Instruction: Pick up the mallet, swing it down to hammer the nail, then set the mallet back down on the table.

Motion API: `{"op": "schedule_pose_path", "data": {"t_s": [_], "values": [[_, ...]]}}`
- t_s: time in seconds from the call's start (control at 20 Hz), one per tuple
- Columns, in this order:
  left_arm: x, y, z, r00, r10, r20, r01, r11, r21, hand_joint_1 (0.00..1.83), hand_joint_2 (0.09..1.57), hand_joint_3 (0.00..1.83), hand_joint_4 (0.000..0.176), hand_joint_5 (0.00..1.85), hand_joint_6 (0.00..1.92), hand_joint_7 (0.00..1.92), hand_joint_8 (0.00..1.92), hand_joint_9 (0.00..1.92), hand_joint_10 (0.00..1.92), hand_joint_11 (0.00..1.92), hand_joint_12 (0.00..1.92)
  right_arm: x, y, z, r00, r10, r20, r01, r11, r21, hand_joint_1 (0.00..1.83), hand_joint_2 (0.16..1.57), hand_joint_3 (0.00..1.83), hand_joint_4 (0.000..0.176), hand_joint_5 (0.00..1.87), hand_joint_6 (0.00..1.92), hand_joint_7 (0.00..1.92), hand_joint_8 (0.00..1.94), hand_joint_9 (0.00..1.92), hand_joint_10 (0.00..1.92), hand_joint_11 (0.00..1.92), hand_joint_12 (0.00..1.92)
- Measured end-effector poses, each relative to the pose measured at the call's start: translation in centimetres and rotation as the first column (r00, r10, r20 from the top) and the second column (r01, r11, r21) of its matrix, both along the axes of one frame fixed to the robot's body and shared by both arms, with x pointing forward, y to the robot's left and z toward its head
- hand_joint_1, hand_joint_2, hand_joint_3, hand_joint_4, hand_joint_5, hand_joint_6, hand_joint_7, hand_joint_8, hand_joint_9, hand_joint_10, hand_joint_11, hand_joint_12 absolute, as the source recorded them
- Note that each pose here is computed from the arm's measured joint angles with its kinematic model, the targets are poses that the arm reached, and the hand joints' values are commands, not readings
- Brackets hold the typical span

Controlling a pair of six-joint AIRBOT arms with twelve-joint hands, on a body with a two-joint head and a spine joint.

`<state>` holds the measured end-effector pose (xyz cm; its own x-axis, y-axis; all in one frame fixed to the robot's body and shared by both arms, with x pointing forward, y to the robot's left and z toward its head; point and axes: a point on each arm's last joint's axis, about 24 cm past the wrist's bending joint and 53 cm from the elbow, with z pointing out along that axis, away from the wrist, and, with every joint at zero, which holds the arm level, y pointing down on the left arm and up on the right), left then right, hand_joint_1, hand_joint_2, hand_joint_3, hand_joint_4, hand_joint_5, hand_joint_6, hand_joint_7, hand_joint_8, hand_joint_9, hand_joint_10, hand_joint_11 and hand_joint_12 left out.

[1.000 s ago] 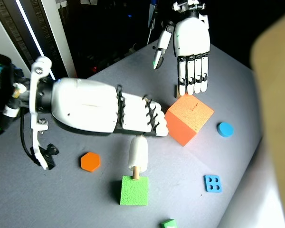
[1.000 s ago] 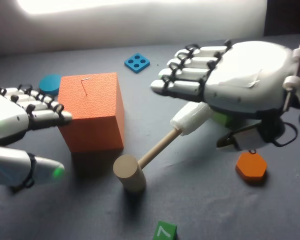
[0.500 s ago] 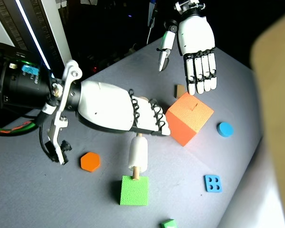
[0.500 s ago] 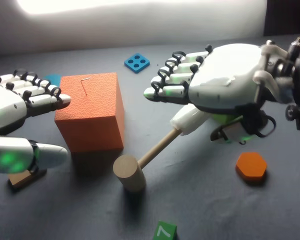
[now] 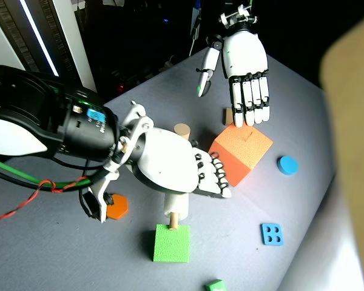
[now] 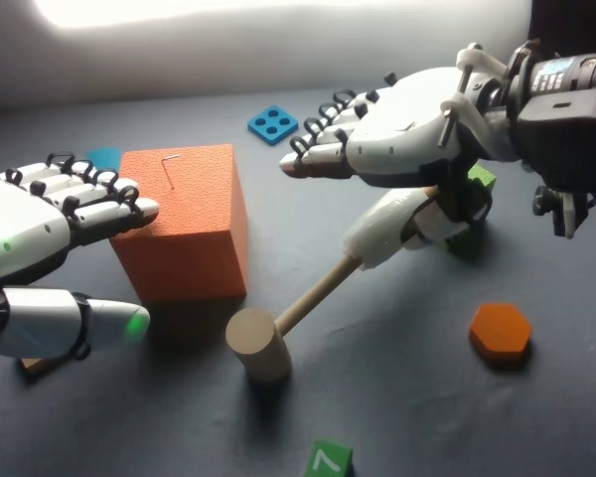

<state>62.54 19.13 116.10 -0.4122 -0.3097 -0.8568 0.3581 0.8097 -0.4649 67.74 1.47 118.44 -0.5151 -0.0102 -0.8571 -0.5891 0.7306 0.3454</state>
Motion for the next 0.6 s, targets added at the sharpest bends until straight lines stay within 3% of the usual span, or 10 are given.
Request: {"op": "schedule_pose_path", "data": {"t_s": [0.2,0.6], "values": [[0.1,-0.3,-0.3,1.0000,-0.005,0.001,0.005,0.9999,-0.010,0.00,1.23,0.00,0.000,0.10,0.00,0.05,0.00,0.03,0.00,0.00,0.13,1.8,-0.5,-1.4,0.996,-0.093,0.007,0.094,0.994,-0.061,1.23,1.01,0.00,0.000,0.00,0.00,0.00,0.00,0.00,0.00,0.00,0.00],[0.1,-0.3,-0.8,0.9999,-0.004,-0.012,0.004,0.9997,-0.024,0.00,1.23,0.00,0.000,0.07,0.00,0.02,0.00,0.02,0.00,0.00,0.10,2.2,0.3,-2.9,0.992,-0.118,-0.049,0.115,0.992,-0.050,1.22,1.01,0.00,0.000,0.00,0.00,0.00,0.00,0.00,0.00,0.00,0.00]]}}
